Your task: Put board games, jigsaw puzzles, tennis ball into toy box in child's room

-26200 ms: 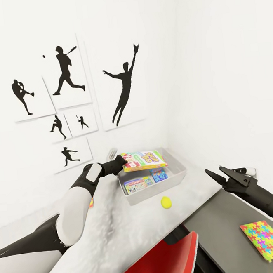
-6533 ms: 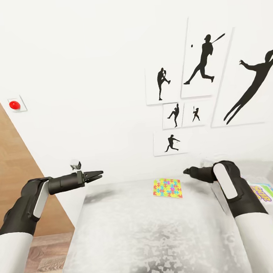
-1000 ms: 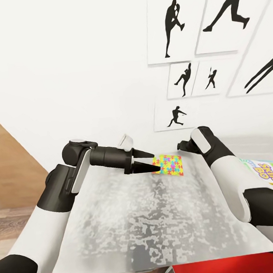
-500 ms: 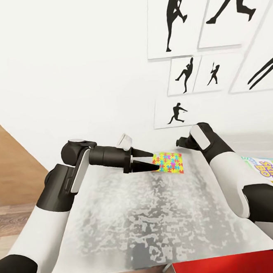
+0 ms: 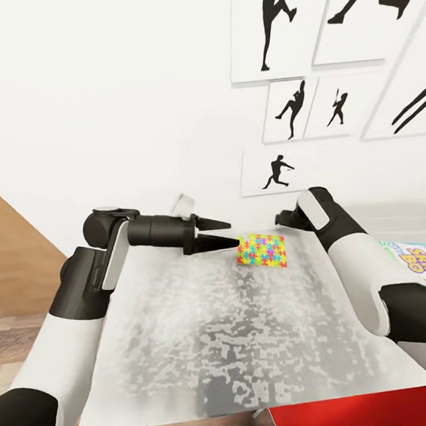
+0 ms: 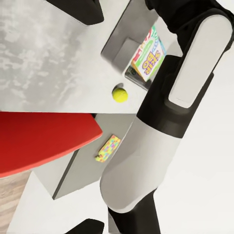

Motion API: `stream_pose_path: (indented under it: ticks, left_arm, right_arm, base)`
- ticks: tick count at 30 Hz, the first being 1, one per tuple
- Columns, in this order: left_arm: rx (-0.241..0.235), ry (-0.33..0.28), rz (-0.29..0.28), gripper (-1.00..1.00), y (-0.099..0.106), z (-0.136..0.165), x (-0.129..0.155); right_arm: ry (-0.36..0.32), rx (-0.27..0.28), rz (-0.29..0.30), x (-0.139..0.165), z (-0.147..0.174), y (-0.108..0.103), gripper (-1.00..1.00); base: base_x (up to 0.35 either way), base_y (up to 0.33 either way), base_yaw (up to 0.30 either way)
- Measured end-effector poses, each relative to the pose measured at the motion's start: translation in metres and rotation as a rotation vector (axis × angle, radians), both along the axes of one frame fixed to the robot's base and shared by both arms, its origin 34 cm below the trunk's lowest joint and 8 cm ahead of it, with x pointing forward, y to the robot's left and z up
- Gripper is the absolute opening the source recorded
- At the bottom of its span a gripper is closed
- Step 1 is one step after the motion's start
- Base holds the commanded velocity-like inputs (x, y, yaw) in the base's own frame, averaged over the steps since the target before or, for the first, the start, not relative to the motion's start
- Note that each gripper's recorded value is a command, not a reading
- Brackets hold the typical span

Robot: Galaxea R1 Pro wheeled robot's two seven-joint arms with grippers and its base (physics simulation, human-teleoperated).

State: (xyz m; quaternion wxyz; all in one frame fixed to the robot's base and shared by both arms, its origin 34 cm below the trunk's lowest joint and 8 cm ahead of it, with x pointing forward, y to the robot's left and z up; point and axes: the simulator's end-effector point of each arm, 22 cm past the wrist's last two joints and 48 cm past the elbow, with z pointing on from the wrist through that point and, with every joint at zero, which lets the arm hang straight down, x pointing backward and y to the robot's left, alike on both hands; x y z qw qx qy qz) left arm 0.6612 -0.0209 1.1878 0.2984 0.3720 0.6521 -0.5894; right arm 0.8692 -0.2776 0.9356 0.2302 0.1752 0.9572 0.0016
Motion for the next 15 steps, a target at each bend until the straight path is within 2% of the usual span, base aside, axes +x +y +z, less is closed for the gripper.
stream_pose_path:
  ticks: [15]
  left_arm:
    - [-0.008,0.007,0.011,1.00,0.003,-0.005,0.011]
  right_arm:
    - [0.011,0.013,0.009,0.004,-0.012,0.008,1.00]
  base:
    - [0.000,0.000,0.000]
